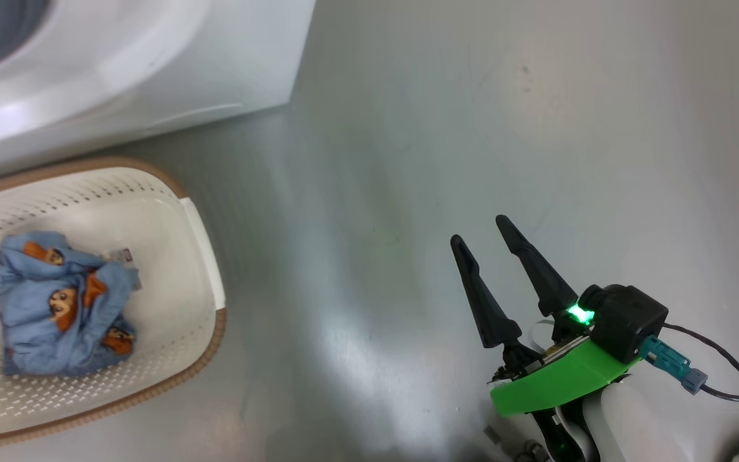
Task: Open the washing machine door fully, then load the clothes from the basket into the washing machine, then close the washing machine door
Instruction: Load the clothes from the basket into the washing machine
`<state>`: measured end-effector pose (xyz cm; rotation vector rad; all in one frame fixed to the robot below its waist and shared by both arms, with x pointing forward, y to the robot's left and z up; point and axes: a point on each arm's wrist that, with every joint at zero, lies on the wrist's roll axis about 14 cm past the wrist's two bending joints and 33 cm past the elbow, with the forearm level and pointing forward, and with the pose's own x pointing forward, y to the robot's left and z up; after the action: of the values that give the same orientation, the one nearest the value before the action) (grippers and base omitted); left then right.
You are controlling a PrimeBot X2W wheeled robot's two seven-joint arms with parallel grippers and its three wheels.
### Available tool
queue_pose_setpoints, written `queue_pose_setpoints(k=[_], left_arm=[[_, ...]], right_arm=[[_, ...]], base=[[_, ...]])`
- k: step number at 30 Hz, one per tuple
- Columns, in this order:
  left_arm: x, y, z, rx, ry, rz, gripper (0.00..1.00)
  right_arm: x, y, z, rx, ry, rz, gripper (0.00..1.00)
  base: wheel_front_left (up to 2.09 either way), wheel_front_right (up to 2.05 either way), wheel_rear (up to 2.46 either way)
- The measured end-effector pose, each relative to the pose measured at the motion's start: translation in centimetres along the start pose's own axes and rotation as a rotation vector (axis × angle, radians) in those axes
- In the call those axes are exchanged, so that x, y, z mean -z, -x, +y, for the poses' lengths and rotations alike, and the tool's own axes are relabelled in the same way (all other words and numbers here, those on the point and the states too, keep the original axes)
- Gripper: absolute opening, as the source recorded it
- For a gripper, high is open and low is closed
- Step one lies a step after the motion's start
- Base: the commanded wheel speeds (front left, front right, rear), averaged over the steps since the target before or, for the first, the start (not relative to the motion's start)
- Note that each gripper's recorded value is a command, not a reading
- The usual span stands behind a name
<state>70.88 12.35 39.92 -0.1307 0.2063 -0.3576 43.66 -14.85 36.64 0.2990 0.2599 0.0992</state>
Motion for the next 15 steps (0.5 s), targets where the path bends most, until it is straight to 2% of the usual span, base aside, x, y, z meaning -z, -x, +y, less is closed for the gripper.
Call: queue_pose_setpoints(k=[15], left_arm=[[-1.4,5.1,-1.3,-0.013,0.055,-0.048,1.0]], right_arm=[[-3.0,0.4,1.2,-0.031,0.024,-0.075,1.0]], base=[[0.0,0.0,0.0]])
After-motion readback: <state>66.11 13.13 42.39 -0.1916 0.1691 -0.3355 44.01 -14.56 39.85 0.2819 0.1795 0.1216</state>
